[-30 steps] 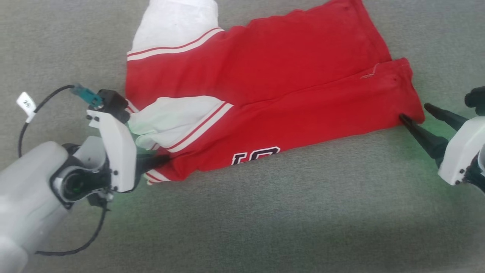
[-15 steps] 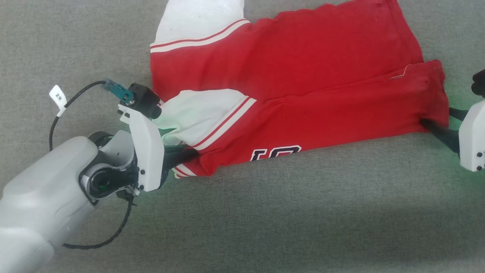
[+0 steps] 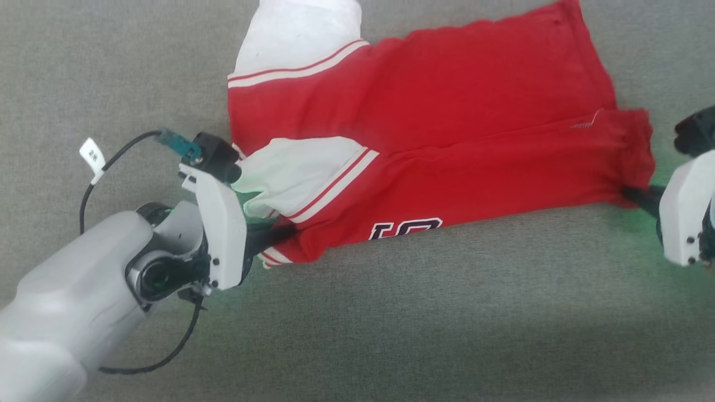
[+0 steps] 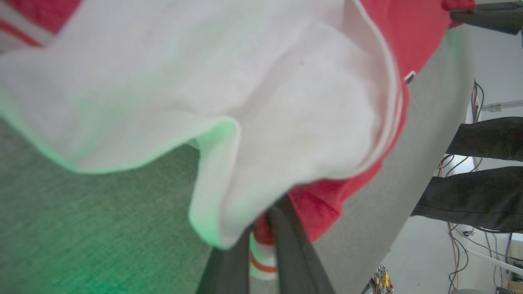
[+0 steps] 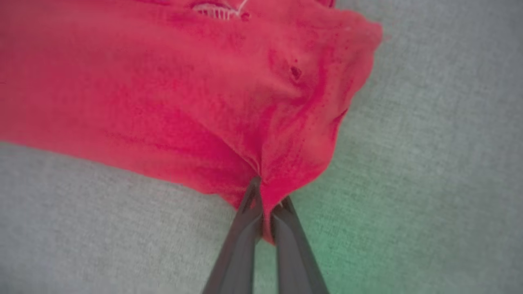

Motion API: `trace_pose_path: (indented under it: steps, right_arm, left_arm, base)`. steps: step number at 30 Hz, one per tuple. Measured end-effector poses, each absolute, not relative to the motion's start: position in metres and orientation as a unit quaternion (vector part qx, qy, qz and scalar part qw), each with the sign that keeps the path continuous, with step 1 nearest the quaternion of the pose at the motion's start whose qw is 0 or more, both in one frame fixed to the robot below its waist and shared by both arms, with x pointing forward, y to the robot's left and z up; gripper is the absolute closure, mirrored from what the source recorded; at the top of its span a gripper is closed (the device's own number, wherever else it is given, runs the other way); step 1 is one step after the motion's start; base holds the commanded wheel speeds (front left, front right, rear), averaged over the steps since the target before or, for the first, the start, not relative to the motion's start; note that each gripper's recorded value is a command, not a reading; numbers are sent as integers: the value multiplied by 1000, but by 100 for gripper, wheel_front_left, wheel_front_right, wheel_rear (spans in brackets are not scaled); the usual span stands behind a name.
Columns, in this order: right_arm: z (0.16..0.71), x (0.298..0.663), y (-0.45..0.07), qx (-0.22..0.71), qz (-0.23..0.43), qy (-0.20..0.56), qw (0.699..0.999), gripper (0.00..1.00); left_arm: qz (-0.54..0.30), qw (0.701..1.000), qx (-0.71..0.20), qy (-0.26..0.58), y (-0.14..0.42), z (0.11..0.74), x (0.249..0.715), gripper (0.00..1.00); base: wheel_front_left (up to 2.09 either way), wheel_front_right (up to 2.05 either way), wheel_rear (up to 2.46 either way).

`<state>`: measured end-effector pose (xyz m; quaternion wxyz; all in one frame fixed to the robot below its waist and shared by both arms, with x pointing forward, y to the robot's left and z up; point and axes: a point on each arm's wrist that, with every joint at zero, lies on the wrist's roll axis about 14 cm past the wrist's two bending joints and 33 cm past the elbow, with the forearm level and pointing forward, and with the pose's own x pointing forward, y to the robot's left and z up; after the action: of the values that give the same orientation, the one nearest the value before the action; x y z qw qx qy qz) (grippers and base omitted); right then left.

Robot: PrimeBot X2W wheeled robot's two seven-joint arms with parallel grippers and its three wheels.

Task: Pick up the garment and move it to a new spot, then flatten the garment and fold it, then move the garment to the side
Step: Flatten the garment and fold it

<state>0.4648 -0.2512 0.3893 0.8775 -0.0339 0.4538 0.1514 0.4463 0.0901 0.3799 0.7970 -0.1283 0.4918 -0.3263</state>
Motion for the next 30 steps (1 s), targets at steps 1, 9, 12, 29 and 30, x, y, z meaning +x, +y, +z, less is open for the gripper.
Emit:
trace_pose_path:
  steps: [1,9,12,29,30]
  right_arm:
    - [391,461,-251,-35,153,453,877,100]
    - [407,420,-249,-17,167,450,877,100]
    - [406,406,-251,-4,164,448,879,100]
    - [427,400,-263,19,126,355,926,0]
    - [431,404,-264,17,122,343,931,0]
  left_arm:
    - [-326,799,-128,488,91,382,446,100]
    - [-325,818,-111,462,111,405,427,100]
    - [-328,820,-110,457,115,410,419,100]
    - [-306,840,-116,433,129,415,404,0]
    - [-302,845,-117,426,131,418,408,0]
  base:
    - [0,0,0]
    - [0,0,0]
    - [0,0,0]
    - [0,0,0]
    - [0,0,0]
